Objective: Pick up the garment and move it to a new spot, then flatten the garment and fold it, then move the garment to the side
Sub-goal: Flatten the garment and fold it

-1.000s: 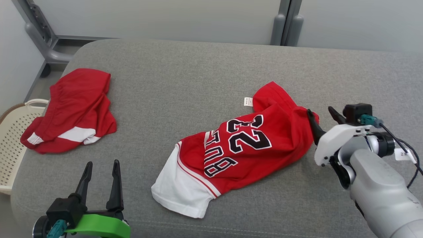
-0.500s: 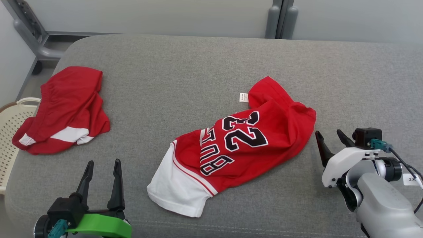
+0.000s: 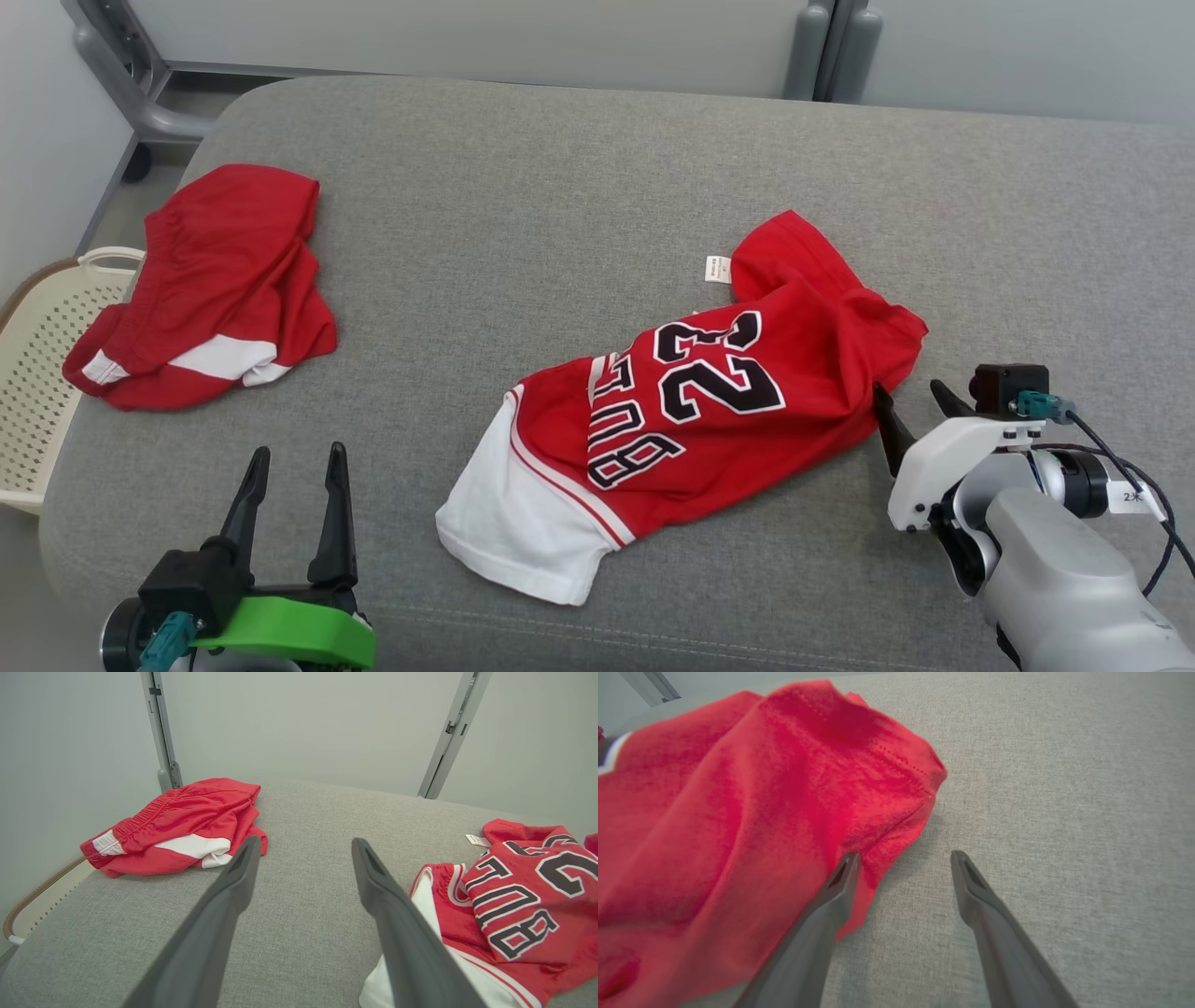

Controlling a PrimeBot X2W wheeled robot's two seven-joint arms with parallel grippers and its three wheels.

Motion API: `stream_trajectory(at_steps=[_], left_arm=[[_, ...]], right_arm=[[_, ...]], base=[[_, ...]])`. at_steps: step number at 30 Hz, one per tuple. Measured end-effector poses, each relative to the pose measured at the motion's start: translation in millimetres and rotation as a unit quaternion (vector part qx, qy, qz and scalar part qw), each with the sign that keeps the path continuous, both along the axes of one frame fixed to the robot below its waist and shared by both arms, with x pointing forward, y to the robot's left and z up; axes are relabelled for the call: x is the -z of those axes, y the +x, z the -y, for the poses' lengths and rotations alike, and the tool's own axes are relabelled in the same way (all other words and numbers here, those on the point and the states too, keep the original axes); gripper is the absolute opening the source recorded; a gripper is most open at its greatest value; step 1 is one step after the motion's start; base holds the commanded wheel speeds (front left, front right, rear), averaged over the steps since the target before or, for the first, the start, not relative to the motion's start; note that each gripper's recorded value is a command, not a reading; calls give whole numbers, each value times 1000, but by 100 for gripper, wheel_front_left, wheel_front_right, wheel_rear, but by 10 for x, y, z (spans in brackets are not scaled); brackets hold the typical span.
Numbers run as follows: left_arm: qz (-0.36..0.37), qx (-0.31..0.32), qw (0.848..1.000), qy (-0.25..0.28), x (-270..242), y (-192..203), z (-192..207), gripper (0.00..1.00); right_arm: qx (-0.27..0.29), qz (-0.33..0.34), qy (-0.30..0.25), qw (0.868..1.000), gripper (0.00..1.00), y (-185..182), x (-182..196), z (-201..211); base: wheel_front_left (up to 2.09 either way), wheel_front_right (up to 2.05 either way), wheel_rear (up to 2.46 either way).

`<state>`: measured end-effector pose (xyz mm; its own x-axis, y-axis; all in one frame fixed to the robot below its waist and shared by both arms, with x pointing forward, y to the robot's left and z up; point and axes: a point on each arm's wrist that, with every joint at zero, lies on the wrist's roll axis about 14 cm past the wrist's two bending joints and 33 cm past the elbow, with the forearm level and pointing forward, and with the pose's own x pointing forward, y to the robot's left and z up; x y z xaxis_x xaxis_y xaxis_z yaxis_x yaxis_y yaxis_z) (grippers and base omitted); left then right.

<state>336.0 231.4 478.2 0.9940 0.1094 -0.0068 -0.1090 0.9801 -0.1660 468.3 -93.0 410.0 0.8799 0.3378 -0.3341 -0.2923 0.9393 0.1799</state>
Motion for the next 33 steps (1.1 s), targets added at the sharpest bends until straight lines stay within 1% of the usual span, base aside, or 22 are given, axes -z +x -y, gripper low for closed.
stream_trajectory(at_steps=[3,4,5,6,7,8,14,19,24,26,31,33], left_arm=[[0,-4,1000,0,0,-10,-22,100],[-1,-4,1000,1,1,-15,-24,100],[-1,-5,1000,0,2,-19,-28,100],[-1,-5,1000,1,2,-22,-27,100],[-1,-5,1000,1,2,-26,-28,100],[-1,-5,1000,1,3,-30,-28,100],[-1,-8,1000,0,3,-43,-50,100],[1,-2,1000,-1,-3,-24,-10,100],[4,7,1000,-3,-17,-1,48,100],[4,12,1000,-4,-17,5,72,100],[3,22,1000,-5,-5,9,132,100],[5,26,1000,-6,-13,19,159,100]], right_arm=[[-4,-4,2,1000,100,14,10,-59],[-4,-6,2,1000,95,12,20,-68],[-5,-8,2,1000,78,9,31,-77],[-6,-10,2,1000,42,6,38,-92],[-8,-11,3,1000,26,8,39,-114],[-10,-11,3,1000,0,13,33,-136],[-20,-5,2,1000,0,18,1,-190],[-13,11,6,1000,0,36,-98,-98],[-7,28,15,999,0,-25,-182,-21],[-6,36,23,999,0,-54,-233,2],[-3,52,62,997,0,-188,-358,15],[-3,49,76,996,0,-257,-387,46]], base=[[0,0,0],[0,0,0],[0,0,0],[0,0,0],[0,0,0],[0,0,0],[0,0,0],[0,0,0],[0,0,0],[0,0,0],[0,0,0],[0,0,0]])
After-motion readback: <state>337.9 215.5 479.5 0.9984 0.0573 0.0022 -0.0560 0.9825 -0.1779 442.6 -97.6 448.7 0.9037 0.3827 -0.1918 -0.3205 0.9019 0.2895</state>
